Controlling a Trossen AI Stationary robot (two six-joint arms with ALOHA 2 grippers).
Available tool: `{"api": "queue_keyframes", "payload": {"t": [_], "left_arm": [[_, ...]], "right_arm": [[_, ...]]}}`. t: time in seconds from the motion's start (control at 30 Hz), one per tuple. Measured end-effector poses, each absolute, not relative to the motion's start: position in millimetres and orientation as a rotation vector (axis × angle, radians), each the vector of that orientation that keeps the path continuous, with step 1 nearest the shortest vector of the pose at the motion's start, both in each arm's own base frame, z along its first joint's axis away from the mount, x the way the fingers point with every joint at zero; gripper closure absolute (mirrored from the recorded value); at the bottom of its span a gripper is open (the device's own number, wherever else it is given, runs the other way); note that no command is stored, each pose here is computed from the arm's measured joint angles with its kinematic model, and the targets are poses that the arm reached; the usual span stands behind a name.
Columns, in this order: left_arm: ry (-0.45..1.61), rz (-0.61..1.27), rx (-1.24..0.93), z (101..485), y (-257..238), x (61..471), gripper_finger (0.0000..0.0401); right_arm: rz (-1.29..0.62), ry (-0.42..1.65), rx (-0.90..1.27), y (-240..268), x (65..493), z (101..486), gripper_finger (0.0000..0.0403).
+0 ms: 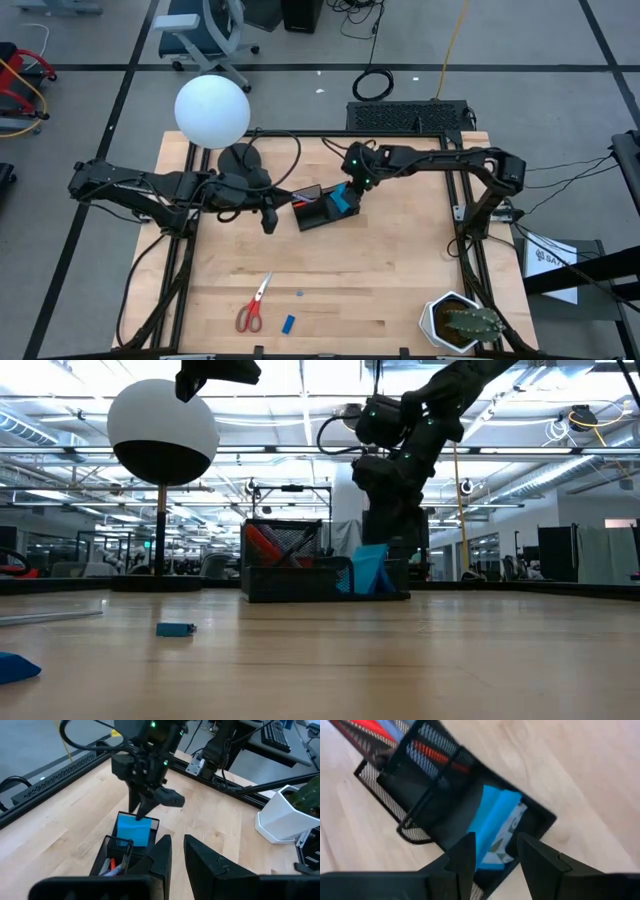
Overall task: Pick and place office supplies into organizer
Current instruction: Put the blue sticky note into the desk organizer
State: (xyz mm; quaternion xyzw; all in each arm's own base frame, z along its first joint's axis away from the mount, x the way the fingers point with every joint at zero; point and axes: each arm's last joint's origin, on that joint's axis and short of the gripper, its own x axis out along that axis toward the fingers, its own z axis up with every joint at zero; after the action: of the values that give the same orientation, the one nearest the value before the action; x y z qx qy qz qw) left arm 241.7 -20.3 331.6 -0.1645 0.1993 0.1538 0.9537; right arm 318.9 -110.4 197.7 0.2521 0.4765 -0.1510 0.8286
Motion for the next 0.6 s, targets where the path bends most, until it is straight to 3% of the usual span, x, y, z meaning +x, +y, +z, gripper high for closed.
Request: {"api": "queue_keyframes", "payload": {"t": [0.3,0.53,0.6], "left_arm": [[0.405,0.314,-0.333,332,-20,242,0.0345],[0.406,0.314,-0.333,331,-20,242,0.0345],[0.406,0.313,-0.33,331,-20,242,0.0345]], "right_arm": [[-0.272,1.046,0.611,-111,327,178,0.028],[-0.256,0.975,0.647,-112,332,182,0.0388],[-0.258,0.945,0.656,-113,333,185,0.0392]]}}
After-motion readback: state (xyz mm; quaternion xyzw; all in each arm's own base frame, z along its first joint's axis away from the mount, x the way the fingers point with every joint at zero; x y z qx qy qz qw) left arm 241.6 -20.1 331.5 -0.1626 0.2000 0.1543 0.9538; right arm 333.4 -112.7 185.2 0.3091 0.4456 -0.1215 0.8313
